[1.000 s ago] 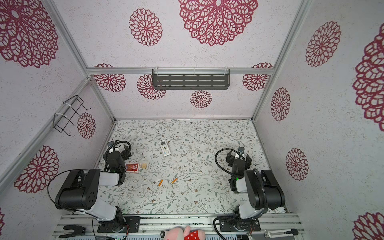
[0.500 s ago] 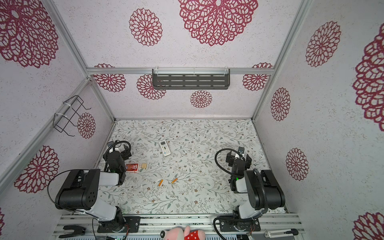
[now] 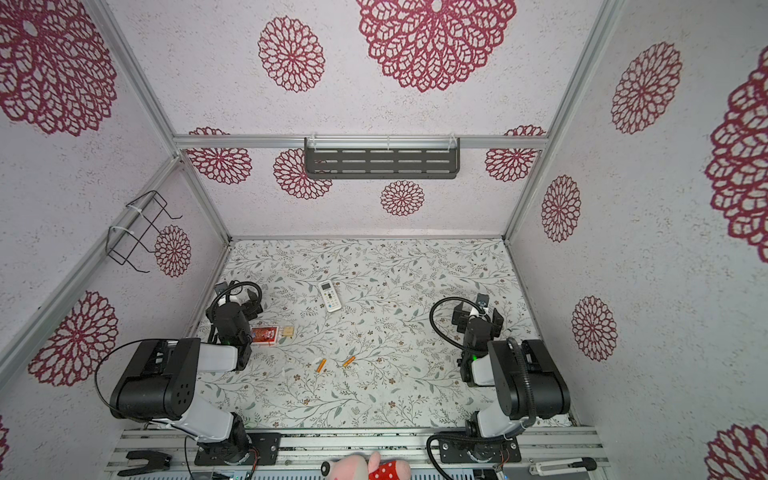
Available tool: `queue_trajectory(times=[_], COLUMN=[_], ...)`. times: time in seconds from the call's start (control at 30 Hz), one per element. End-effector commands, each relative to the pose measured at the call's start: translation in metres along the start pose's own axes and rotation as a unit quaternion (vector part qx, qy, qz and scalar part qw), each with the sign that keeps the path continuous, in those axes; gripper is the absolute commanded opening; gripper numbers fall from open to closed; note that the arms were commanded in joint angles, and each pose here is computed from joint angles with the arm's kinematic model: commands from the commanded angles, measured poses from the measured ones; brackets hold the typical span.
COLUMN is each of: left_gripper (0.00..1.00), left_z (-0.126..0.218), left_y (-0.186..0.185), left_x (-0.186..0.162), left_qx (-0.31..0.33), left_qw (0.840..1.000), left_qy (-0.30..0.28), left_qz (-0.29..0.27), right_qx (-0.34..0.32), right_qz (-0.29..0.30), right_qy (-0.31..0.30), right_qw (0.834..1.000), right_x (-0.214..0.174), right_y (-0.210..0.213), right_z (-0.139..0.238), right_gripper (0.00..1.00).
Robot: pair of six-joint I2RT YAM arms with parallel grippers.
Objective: Load the batteries into the remote control
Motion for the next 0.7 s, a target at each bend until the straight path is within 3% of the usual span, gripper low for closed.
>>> queue_trajectory(times=[0.0,0.13,0.3,0.43,0.5,0.67], left_gripper=[0.97,0.97,0.97,0.97,0.97,0.97], left_z=[0.011,0.014,0.030,0.052,0.063,0.070], left_y=[0.008,0.012,-0.001,-0.011,-0.013,-0.057], left_x=[0.019,0.035,0.052,0.082,0.095,0.094], left_qx=[0.034,0.066,0.067,0.074,0.065,-0.109], left_qw=[0.999,0.997,0.997,0.996,0.994,0.975], left_qy=[-0.025,0.035,0.026,0.050,0.087,0.184], left_qz=[0.008,-0.006,-0.015,-0.023,-0.001,0.065], right_qx=[0.005,-0.001,0.000,-0.048,-0.030,0.021], right_qz=[-0.033,-0.030,-0.039,-0.142,-0.156,-0.156], right_qy=[-0.064,-0.090,-0.086,-0.031,0.005,0.066], right_qw=[0.997,0.995,0.996,0.988,0.987,0.985], right_x=[0.020,0.027,0.047,0.067,0.074,0.078], right_y=[-0.005,-0.006,-0.001,-0.004,0.007,0.036], right_z=[0.016,0.031,0.045,0.049,0.055,0.070], right_gripper=[0.99,0.99,0.99,0.99,0.99,0.99])
Point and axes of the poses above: each gripper's point midway between its finger pads, its own z axis back along the fingers, its own y axis along the line the jaws close on, x = y × z, the point moved 6 cm from there along z, back along the fingers, and after that the axes turned 9 degrees about -z, right-handed, at the moved point
